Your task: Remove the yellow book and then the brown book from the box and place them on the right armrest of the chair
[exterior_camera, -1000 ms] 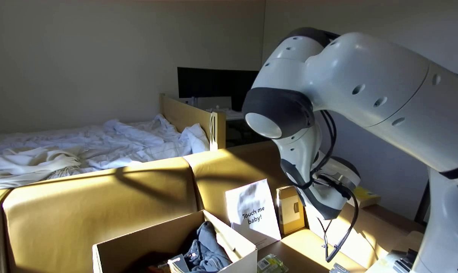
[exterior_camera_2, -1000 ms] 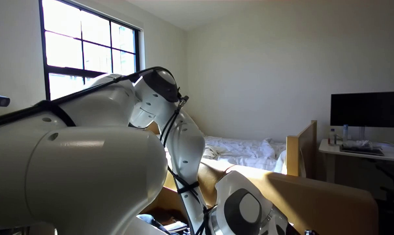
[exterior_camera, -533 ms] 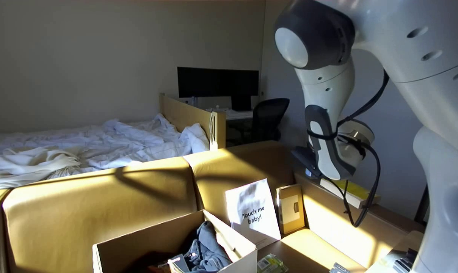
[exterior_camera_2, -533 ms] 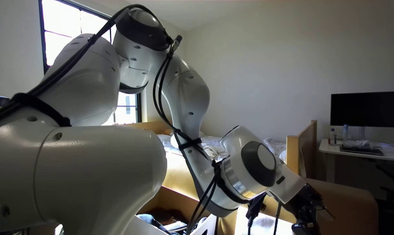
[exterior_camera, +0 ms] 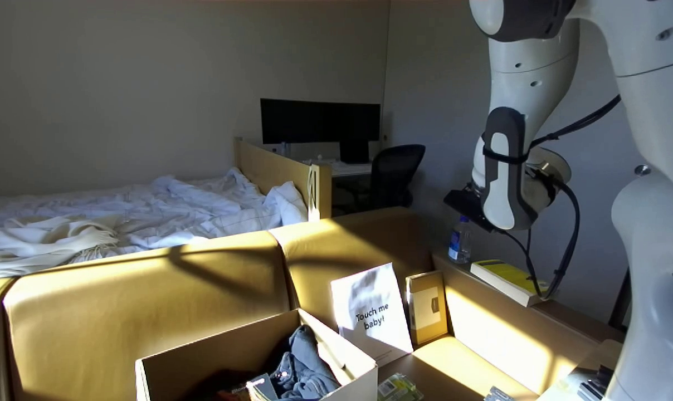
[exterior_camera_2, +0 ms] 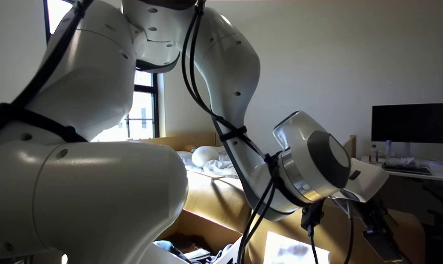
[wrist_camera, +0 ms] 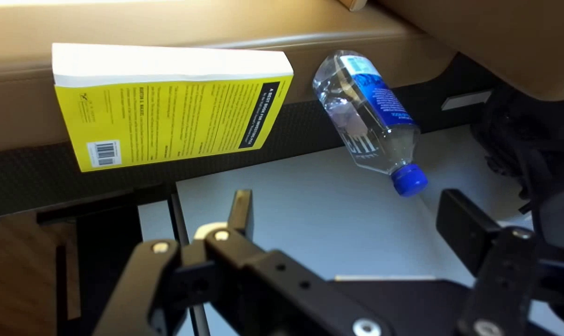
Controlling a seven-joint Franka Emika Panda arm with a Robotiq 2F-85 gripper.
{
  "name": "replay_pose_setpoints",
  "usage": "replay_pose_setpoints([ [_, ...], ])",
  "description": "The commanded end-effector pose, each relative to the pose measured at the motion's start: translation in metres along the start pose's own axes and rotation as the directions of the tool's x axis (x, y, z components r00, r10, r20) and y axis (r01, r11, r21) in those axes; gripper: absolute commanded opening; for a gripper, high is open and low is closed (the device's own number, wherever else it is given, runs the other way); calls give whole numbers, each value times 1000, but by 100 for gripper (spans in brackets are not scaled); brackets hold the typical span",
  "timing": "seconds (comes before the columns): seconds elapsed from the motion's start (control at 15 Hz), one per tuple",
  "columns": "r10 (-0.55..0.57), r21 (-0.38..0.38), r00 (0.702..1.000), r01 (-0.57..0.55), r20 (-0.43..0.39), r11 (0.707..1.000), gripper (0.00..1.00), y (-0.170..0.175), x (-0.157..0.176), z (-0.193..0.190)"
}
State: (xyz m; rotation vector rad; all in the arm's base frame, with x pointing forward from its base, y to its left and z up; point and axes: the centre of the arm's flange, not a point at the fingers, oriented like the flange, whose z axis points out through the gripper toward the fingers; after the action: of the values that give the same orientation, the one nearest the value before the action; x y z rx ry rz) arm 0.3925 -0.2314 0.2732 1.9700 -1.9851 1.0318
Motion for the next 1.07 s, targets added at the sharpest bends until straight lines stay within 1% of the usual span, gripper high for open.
replay_pose_setpoints([
  [0.0, -84, 60, 987, 77, 134, 995, 100, -7, -46, -9],
  [0.13, -126, 127, 974, 103, 186, 987, 100, -17, -96, -32],
  [0.2, -165, 168, 962, 130, 216, 977, 100, -20, -122, -46],
  [0.33, -261, 260, 932, 195, 251, 946, 100, -25, -171, -81],
  [0.4, -309, 299, 911, 226, 272, 927, 100, -30, -191, -101],
  [0.47, -362, 345, 888, 257, 284, 903, 100, -35, -213, -121],
  [0.53, -414, 392, 859, 284, 301, 875, 100, -41, -239, -139],
  [0.67, -522, 487, 793, 336, 316, 806, 100, -43, -285, -183],
  [0.8, -627, 576, 712, 381, 317, 724, 100, -36, -325, -231],
  [0.93, -719, 655, 622, 408, 310, 636, 100, -25, -360, -278],
  [1.0, -757, 692, 578, 412, 304, 592, 100, -24, -365, -289],
])
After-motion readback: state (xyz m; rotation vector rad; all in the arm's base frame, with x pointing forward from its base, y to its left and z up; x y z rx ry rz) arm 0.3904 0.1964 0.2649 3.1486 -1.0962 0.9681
